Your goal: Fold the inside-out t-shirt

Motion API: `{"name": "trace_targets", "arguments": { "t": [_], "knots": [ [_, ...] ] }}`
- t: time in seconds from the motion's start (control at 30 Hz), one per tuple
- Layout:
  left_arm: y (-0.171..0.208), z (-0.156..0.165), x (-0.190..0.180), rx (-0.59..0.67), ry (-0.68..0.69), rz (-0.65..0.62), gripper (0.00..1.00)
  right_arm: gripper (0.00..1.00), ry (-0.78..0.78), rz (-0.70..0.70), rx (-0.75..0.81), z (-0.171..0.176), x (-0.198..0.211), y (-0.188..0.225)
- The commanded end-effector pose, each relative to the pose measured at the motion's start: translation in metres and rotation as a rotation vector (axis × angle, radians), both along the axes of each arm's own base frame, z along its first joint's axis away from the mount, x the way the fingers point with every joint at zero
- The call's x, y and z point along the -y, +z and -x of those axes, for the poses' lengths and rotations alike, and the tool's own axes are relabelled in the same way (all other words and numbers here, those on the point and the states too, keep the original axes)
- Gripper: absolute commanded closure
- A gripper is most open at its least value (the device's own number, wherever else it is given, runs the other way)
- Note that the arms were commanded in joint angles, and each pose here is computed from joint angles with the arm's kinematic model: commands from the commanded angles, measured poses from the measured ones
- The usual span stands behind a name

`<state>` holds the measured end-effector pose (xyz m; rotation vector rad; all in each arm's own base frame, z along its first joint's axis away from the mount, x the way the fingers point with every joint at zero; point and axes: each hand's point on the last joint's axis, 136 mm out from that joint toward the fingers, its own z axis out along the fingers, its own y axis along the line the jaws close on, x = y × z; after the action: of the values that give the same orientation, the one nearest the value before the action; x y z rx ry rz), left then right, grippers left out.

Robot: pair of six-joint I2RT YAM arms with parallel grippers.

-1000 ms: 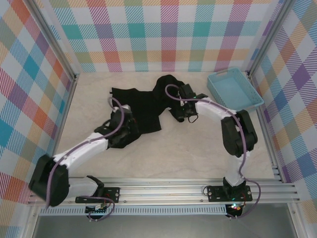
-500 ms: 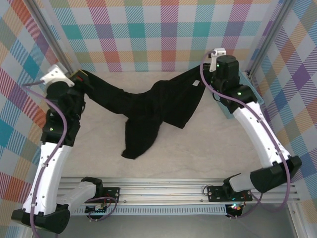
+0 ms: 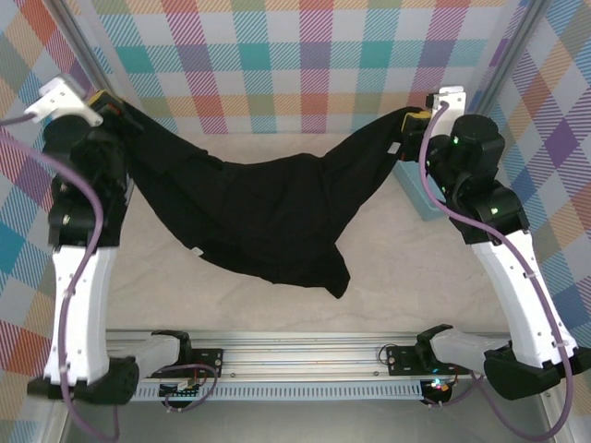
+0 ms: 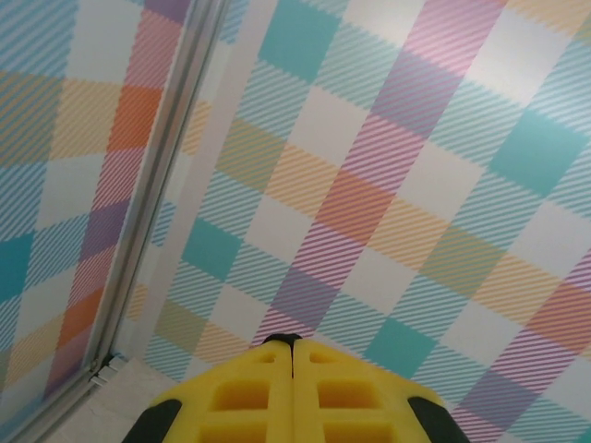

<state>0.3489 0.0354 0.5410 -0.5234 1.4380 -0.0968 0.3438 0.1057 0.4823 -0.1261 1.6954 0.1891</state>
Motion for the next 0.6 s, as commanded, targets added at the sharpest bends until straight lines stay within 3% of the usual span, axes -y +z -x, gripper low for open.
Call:
{"name": "trace_targets", "arguments": {
  "t": [0.0, 0.07, 0.1, 0.23, 0.3, 0.43, 0.57],
  "knots": [
    [-0.061, -0.078, -0.006, -0.2, 0.013, -0.048, 1.0, 0.98, -0.003, 0.005, -0.038, -0.034, -0.011, -0.017],
    [-0.089, -0.118, -0.008, -0.296, 0.009, -0.064, 0.98, 0.98, -0.001, 0.028, -0.101, -0.06, -0.022, -0.037],
    [-0.107, -0.135, -0.008, -0.359, 0.005, -0.073, 0.91, 0.98, -0.004, 0.038, -0.132, -0.073, -0.027, -0.047],
    [-0.162, -0.157, 0.012, -0.513, -0.11, -0.049, 0.4, 0.98, -0.04, 0.108, -0.248, -0.116, -0.036, -0.091],
    [-0.178, -0.146, 0.035, -0.52, -0.216, -0.009, 0.25, 0.99, -0.045, 0.13, -0.295, -0.128, -0.039, -0.111],
    [-0.212, -0.098, 0.12, -0.484, -0.488, 0.051, 0.19, 0.99, -0.056, 0.169, -0.398, -0.145, -0.04, -0.157],
    [-0.266, -0.034, 0.242, -0.497, -0.844, -0.03, 0.21, 0.99, -0.061, 0.169, -0.499, -0.157, -0.029, -0.196]
  ]
}}
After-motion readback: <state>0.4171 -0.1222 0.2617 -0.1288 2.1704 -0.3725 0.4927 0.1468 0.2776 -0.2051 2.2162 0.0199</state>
